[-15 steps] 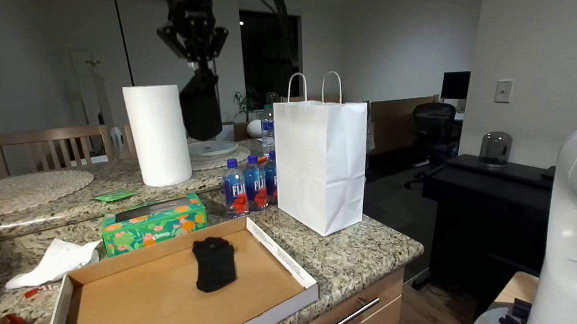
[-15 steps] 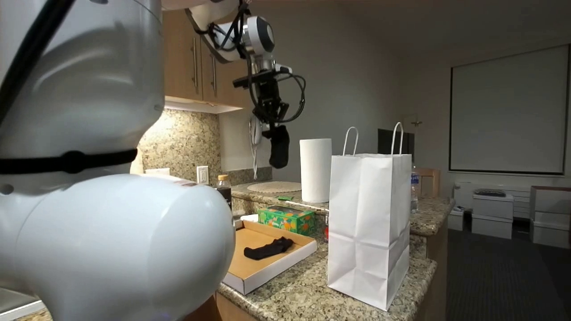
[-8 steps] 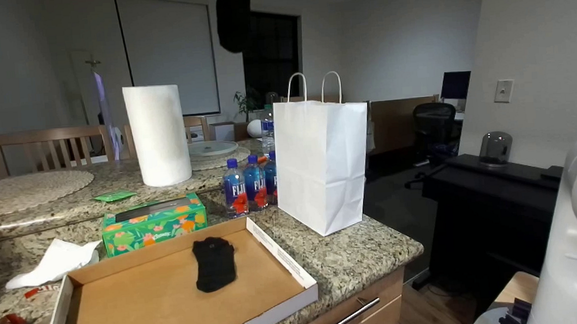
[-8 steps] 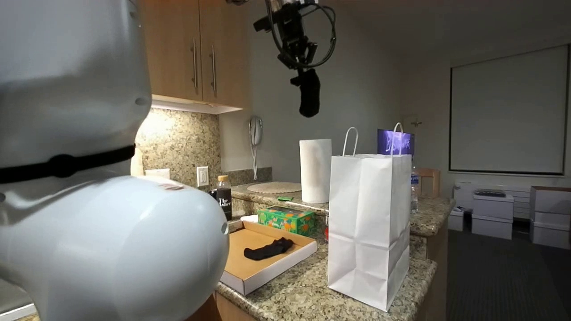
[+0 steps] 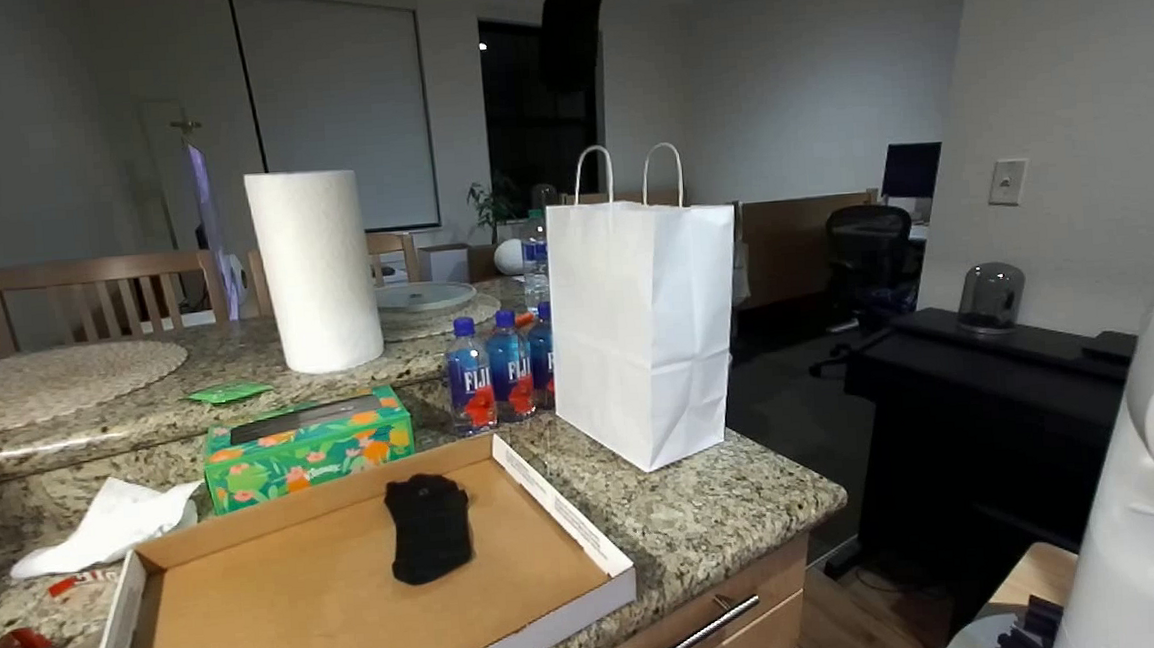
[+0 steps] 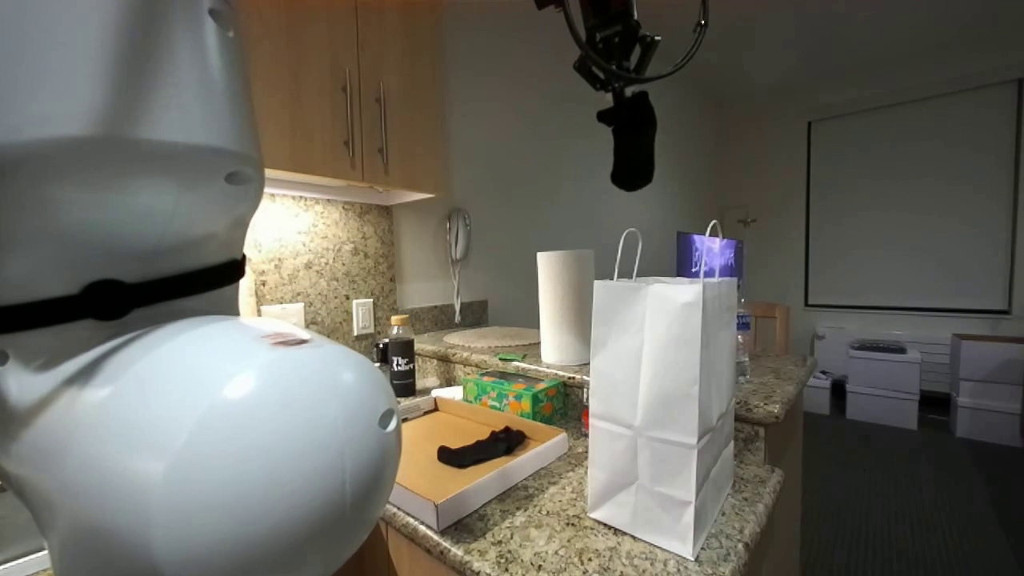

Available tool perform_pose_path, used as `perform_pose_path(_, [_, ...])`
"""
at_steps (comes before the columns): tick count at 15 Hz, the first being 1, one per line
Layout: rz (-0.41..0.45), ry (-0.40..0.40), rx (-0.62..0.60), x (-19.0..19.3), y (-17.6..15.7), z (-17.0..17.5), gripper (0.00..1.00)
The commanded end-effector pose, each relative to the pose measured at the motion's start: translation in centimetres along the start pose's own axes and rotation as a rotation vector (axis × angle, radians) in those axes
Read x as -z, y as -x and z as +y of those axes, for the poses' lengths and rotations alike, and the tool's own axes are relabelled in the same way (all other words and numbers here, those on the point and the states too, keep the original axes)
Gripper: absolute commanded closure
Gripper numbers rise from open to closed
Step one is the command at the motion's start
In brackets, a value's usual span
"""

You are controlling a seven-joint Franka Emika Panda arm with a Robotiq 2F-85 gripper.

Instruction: Place the black socks inside the white bag

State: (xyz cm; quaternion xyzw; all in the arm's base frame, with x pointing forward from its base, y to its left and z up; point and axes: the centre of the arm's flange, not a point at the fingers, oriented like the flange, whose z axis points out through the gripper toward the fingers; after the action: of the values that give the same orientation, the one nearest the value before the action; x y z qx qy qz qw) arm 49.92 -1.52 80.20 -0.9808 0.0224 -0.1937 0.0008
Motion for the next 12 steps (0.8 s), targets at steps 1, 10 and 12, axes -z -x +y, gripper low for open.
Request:
perform_pose_path(1, [-0.083,-0.015,0.034,-3.5,2.5,3.8,0.96])
perform_pose_path(10, [-0.308,-0.042,0.044,-13.3,4.4,6.6,0.67])
perform_pose_path(12, [-0.316,-0.037,0.034,-14.0,4.1,6.3,0.55])
